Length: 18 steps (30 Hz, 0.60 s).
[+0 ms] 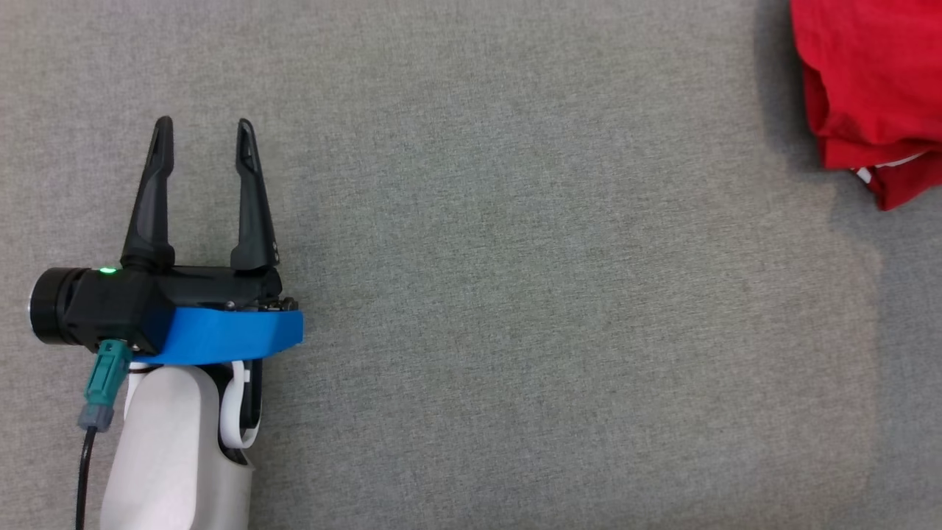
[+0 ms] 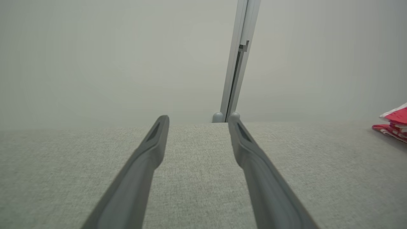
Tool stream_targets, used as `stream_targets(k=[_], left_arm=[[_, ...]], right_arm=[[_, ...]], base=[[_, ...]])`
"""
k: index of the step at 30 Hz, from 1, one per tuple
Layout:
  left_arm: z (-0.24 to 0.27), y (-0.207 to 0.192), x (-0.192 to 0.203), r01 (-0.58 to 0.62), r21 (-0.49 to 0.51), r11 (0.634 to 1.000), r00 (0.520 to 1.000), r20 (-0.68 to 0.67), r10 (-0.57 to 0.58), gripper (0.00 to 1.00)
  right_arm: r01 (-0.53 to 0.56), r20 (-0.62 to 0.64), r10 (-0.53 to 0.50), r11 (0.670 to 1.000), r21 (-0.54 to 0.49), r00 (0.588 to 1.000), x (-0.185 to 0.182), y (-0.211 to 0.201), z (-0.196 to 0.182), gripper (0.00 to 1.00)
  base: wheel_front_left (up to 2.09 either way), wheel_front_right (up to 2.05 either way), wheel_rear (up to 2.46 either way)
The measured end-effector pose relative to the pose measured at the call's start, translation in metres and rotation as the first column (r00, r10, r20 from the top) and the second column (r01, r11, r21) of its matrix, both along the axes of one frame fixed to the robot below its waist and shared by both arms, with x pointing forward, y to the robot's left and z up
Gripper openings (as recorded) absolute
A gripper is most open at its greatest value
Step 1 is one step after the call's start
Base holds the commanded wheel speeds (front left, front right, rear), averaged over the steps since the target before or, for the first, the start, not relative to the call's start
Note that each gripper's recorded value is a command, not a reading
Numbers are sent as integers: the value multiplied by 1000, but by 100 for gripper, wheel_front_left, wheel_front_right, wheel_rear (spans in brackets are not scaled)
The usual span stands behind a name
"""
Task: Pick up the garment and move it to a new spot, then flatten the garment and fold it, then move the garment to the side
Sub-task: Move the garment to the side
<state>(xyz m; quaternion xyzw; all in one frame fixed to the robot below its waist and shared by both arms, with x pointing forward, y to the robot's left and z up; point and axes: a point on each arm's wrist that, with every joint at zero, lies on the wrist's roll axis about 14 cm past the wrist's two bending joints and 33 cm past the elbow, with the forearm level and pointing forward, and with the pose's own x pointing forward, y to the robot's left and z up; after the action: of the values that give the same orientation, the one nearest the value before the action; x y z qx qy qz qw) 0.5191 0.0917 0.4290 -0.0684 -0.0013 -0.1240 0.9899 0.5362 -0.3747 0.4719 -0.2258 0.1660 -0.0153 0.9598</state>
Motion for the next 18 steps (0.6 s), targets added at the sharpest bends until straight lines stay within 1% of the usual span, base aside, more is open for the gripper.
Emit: stream_targets(k=[2,6,12,15,16,17,18], left_arm=[[-4,1,2,0,6,1000,1000,-2,0,100],[-6,3,3,-2,9,1000,1000,-1,2,100],[-9,3,6,0,14,1000,1000,1,0,100],[-12,5,7,-2,17,1000,1000,-4,2,100],[-13,5,7,-3,17,1000,1000,-5,3,100],[-14,5,8,-4,18,1000,1000,-6,4,100],[-15,6,8,-5,20,1000,1000,-8,5,100]], right_arm=[[15,-32,-16,1000,-24,999,2,-9,-3,0],[88,-105,-99,991,-96,990,-6,-45,-6,0],[124,-122,-146,977,-171,982,-1,-70,0,0],[143,-143,-169,974,-178,975,2,-75,-6,0],[145,-145,-173,972,-182,974,4,-75,-6,14],[149,-144,-177,972,-183,974,6,-76,-7,87],[156,-141,-183,971,-181,973,8,-77,-7,100]], base=[[0,0,0],[0,0,0],[0,0,0],[0,0,0],[0,0,0],[0,0,0],[0,0,0]])
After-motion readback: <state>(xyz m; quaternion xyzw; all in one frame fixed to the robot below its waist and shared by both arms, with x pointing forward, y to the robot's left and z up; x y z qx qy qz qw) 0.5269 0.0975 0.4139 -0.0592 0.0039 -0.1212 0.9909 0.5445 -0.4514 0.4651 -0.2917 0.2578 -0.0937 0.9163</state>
